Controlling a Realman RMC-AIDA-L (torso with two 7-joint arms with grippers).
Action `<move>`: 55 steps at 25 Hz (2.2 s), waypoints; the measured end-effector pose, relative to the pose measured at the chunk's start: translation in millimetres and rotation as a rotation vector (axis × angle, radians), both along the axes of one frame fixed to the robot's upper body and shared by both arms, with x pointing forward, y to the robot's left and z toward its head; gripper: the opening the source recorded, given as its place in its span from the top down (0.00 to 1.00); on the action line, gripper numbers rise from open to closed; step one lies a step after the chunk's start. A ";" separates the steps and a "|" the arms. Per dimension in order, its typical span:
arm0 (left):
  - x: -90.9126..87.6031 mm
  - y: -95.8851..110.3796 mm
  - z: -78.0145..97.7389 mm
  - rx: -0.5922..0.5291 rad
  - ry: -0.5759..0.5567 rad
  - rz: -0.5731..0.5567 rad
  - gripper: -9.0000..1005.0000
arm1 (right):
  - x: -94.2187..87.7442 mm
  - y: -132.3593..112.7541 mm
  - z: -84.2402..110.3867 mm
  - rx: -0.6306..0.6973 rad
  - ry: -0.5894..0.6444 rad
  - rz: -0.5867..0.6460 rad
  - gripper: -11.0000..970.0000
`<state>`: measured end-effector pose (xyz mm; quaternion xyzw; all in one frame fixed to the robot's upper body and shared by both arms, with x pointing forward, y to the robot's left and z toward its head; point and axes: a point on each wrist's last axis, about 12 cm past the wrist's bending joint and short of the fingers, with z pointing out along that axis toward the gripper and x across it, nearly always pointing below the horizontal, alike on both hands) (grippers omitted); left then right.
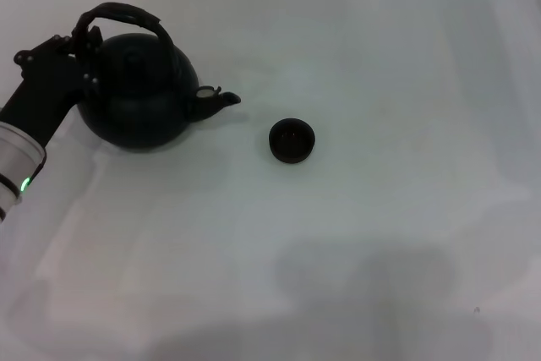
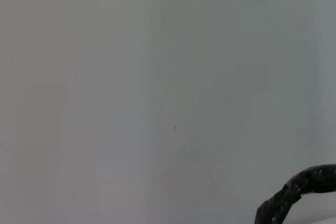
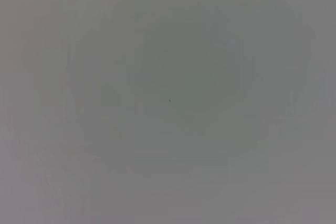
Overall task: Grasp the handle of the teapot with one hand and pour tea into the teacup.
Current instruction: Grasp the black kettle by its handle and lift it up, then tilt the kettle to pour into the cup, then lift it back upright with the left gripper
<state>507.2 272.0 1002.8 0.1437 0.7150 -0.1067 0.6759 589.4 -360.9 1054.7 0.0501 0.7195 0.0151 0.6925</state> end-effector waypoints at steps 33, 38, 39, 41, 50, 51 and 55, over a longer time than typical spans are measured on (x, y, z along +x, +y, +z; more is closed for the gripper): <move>62.4 -5.8 52.7 0.104 -0.126 -0.280 0.88 | -0.4 -0.8 -0.4 0.001 0.002 -0.005 0.13; 74.7 -6.4 62.6 0.150 -0.115 -0.357 0.88 | -1.6 0.3 -2.2 0.006 0.007 -0.005 0.13; 80.2 -7.1 67.5 0.165 -0.122 -0.375 0.88 | -3.5 -0.6 -3.8 0.008 0.012 -0.008 0.13; 84.6 -9.3 71.5 0.186 -0.128 -0.401 0.88 | -5.6 -2.1 -5.2 0.008 0.016 -0.013 0.13; 93.4 -19.1 78.7 0.260 -0.130 -0.501 0.88 | -5.9 -0.8 -5.8 0.013 0.015 -0.012 0.13; 93.8 -20.7 78.8 0.270 -0.128 -0.515 0.88 | -5.5 -0.2 -5.6 0.014 0.014 -0.011 0.13; 96.1 -26.6 80.2 0.306 -0.125 -0.561 0.88 | -6.0 -0.4 -6.1 0.014 0.016 -0.012 0.13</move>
